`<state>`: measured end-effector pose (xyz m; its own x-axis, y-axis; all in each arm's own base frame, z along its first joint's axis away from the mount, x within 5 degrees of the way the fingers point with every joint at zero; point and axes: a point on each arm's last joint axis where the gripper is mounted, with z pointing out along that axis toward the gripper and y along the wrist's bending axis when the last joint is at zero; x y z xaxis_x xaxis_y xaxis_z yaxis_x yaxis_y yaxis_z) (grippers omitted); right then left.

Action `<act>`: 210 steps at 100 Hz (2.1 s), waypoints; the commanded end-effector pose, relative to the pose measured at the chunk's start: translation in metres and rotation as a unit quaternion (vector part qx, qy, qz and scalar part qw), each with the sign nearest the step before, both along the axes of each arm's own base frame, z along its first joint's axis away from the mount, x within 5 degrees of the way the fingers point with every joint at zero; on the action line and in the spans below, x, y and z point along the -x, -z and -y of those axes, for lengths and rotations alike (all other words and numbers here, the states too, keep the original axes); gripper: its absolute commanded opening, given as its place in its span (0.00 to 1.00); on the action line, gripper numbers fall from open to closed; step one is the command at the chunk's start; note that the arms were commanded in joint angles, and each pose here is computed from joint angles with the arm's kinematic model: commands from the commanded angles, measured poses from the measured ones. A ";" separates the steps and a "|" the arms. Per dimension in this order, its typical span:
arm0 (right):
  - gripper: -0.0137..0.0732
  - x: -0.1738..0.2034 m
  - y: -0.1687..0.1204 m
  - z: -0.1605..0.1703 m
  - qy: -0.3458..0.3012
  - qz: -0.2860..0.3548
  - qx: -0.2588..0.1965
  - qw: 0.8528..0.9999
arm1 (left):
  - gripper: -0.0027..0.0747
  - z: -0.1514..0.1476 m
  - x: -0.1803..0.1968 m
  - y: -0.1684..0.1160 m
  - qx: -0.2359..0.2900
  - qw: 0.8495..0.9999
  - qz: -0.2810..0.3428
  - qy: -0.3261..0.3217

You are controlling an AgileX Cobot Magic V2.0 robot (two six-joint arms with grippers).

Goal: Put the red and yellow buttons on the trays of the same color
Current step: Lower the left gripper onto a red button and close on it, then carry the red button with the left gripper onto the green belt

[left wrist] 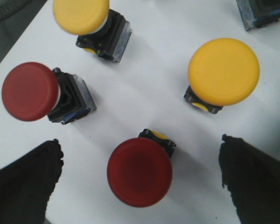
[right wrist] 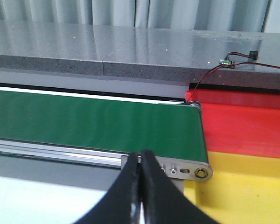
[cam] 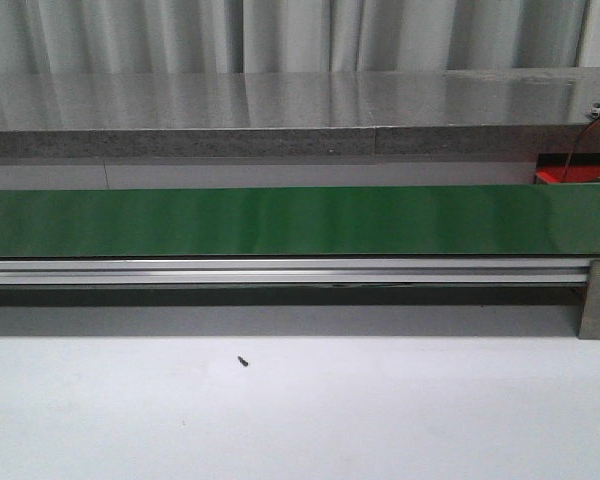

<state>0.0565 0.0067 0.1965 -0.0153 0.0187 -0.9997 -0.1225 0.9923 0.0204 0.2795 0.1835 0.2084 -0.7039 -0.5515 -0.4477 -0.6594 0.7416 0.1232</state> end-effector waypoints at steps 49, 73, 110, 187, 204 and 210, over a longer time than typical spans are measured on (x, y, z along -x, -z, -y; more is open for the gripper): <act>0.08 0.002 -0.014 0.000 -0.004 0.057 -0.002 0.998 | 0.87 -0.006 -0.012 -0.001 -0.002 1.000 0.021 0.006; 0.08 0.002 -0.014 0.000 -0.004 0.057 -0.002 0.998 | 0.56 -0.006 -0.011 -0.001 0.001 1.000 0.013 0.004; 0.08 0.002 -0.014 0.000 -0.004 0.057 -0.002 0.998 | 0.24 -0.005 -0.007 -0.002 0.001 1.000 0.000 0.002; 0.08 0.002 -0.014 0.000 -0.004 0.057 -0.002 0.998 | 0.24 0.059 -0.030 -0.138 0.002 0.969 0.157 0.189; 0.08 0.002 -0.014 0.000 -0.004 0.057 -0.002 0.998 | 0.24 0.069 -0.054 -0.128 0.011 0.965 0.137 0.224; 0.08 0.002 -0.014 0.000 -0.004 0.057 -0.002 0.998 | 0.24 0.070 -0.062 -0.121 0.017 0.965 0.124 0.230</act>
<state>0.0565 0.0067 0.1965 -0.0153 0.0187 -0.9997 -0.1225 0.9923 0.0204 0.3325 0.1184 0.3125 -0.7874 -0.2571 -0.5603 -0.2917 0.9561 -0.0288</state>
